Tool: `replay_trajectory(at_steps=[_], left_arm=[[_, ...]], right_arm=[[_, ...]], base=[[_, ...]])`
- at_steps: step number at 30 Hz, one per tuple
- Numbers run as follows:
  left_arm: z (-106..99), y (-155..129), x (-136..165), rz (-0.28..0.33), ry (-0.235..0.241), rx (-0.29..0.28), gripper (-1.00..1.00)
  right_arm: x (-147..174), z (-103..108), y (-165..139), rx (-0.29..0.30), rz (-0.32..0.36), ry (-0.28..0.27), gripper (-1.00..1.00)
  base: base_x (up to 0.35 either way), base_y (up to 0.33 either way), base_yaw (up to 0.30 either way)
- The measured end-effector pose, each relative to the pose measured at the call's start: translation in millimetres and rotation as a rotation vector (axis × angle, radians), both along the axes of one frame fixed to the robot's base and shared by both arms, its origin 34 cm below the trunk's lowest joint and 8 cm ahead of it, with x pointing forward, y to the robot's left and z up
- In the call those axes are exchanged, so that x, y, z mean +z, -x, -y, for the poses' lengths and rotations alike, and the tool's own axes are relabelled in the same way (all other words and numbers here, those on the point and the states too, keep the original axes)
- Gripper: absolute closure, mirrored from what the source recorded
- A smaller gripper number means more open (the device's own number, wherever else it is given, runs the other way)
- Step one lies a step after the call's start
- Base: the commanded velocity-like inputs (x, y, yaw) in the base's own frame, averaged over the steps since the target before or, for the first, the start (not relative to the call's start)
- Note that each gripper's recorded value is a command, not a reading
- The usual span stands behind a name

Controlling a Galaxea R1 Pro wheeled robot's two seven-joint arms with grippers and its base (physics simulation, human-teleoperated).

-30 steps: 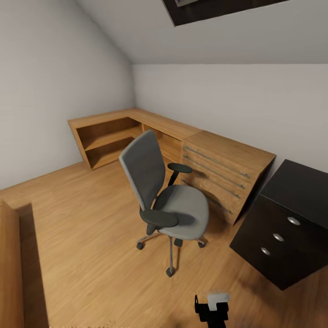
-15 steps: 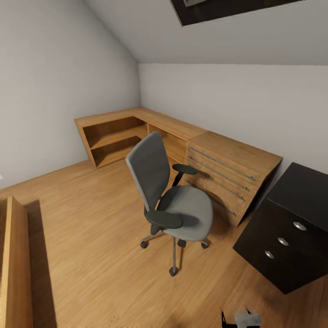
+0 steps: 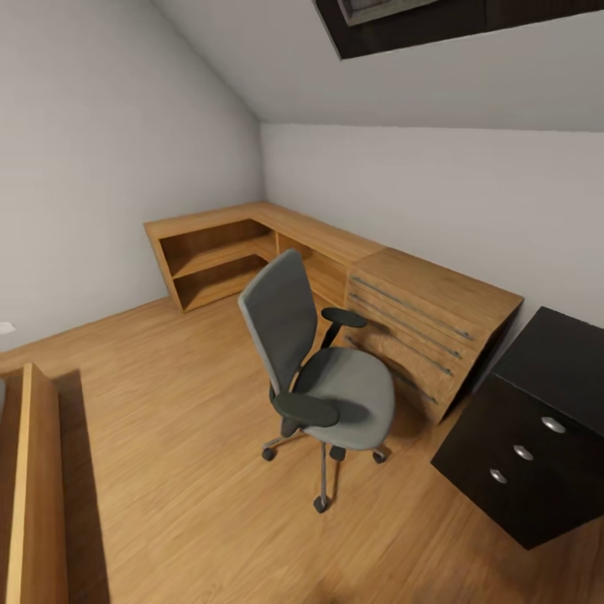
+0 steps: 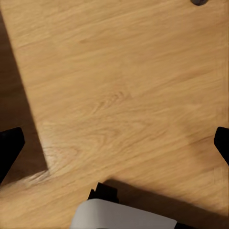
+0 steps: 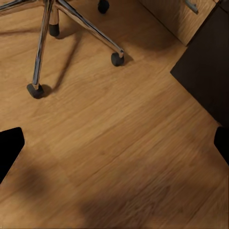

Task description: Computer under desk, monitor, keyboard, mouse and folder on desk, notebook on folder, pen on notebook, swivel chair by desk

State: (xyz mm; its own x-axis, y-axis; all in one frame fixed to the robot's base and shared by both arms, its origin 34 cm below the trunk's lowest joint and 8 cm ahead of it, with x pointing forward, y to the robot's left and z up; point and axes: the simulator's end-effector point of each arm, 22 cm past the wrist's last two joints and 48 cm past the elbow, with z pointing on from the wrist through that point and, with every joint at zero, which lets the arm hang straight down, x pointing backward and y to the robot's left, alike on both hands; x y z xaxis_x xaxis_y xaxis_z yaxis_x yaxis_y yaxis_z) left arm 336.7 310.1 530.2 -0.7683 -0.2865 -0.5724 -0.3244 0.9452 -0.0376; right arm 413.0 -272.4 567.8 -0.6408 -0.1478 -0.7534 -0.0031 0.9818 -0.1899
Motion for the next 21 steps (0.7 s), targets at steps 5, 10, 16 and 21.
replay_trajectory(at_steps=[5,10,16,21], left_arm=[[-0.3,-2.3,4.5,0.009,-0.002,-0.001,-1.0],[-0.2,-2.9,4.8,0.011,-0.003,-0.003,-1.0],[0.0,-1.8,4.2,0.008,-0.003,-0.004,-1.0],[0.2,-0.6,3.5,0.005,-0.003,-0.006,-1.0]], right_arm=[[3.8,-7.1,-0.3,-0.001,0.004,-0.011,-1.0],[3.8,-9.9,-0.3,-0.001,0.003,-0.015,-1.0],[1.0,-11.6,2.3,-0.001,-0.011,-0.015,-1.0],[-3.0,-11.2,6.2,0.001,-0.033,-0.01,-1.0]], base=[[0.0,0.0,0.053],[0.0,0.0,0.034],[0.0,0.0,0.147],[0.0,0.0,0.194]])
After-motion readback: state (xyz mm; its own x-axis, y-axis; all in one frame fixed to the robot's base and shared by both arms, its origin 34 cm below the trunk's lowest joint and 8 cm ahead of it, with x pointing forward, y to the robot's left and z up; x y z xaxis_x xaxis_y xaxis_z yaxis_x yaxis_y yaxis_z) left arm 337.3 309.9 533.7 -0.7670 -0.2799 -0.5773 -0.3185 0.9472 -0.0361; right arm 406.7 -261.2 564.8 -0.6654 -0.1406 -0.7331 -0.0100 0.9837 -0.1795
